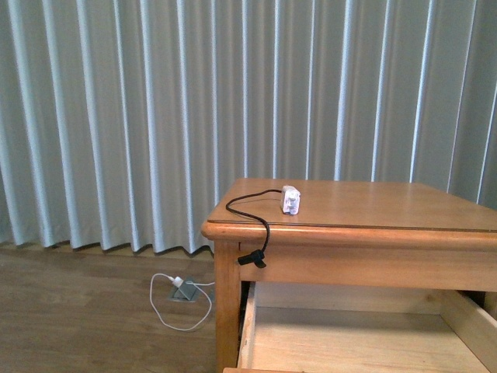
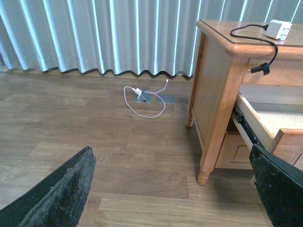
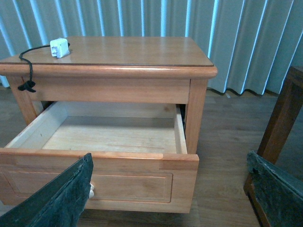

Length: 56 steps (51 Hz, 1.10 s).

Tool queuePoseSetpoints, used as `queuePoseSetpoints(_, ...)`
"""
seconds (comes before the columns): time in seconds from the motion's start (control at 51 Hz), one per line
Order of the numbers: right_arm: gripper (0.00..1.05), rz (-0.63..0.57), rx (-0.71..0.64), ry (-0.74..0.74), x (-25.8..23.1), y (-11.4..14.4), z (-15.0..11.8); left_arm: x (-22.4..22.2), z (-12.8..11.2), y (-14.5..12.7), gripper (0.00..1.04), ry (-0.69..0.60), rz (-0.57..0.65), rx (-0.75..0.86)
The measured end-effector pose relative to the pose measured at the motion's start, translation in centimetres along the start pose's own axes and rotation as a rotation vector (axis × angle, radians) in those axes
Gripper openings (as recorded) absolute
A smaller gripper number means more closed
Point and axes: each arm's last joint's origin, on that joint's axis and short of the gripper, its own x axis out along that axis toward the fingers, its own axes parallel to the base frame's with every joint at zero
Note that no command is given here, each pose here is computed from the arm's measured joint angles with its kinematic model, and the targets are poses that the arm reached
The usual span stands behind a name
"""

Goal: Put charger into drawer

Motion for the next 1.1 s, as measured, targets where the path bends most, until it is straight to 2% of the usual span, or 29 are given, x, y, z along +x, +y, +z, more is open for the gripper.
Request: queuePoseSetpoints(1.097,0.96,0.001,0.000,0.000,0.00,0.01,0.00,0.00,0.00,0.00,0.99,0.000,0.000,0.000)
